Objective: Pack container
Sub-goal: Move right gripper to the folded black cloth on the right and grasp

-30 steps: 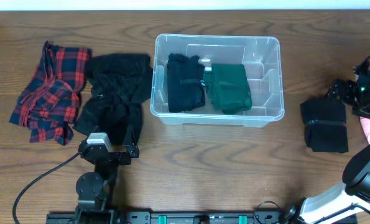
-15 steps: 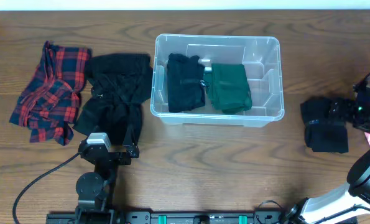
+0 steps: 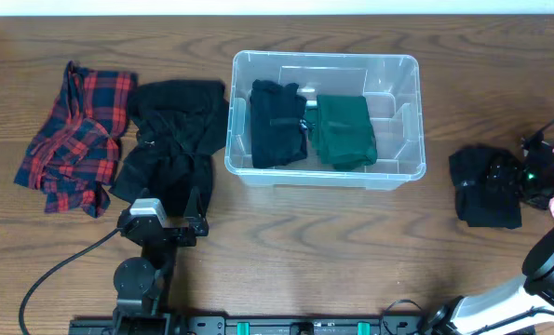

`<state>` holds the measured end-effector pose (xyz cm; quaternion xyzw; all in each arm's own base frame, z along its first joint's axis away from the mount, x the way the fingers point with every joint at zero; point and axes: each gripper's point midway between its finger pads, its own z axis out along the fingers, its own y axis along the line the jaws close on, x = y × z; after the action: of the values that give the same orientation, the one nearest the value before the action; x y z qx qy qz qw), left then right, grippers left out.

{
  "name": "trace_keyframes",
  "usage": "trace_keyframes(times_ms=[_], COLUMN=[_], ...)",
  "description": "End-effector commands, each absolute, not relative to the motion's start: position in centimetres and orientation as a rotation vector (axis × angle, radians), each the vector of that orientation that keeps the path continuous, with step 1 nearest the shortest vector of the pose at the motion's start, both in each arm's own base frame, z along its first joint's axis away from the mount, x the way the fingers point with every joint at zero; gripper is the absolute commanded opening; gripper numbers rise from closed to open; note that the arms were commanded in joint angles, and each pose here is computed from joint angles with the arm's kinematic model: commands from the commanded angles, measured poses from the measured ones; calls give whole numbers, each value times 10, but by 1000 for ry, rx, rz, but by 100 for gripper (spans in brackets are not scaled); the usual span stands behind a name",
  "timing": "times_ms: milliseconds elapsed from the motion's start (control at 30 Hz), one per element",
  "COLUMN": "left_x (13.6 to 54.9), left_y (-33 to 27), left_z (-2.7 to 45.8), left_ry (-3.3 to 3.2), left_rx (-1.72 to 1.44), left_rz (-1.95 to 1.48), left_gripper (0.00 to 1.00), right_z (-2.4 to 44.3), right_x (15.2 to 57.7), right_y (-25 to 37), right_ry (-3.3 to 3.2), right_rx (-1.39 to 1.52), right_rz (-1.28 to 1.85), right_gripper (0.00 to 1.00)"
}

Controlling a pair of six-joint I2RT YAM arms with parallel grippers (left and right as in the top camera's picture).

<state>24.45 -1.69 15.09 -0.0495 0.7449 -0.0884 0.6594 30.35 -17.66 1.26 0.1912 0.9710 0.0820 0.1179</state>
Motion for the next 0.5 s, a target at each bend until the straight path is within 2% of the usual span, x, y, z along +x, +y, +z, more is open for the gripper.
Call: trace_keyframes(times_ms=[0,67,167,300,467], left_x=[244,244,244,244,244], left_y=[-13,-13,-13,-13,-13], left_z=[133,133,133,133,133], left_ry=[1739,1739,1739,1739,1739], left_rx=[-125,-125,-125,-125,-125], left_rz=[-174,-174,-174,-174,-174], left_gripper=[98,98,98,98,98], right_z=[1,1,2,6,25], right_x=[293,295,296,301,316], right_y=[-167,-168,-169,-173,-171], right_ry=[2858,2843,2834,2801,2740], right_rx=[606,656,674,763,813], right_rz=[291,292,290,290,372], right_gripper=[77,61,29,1,1])
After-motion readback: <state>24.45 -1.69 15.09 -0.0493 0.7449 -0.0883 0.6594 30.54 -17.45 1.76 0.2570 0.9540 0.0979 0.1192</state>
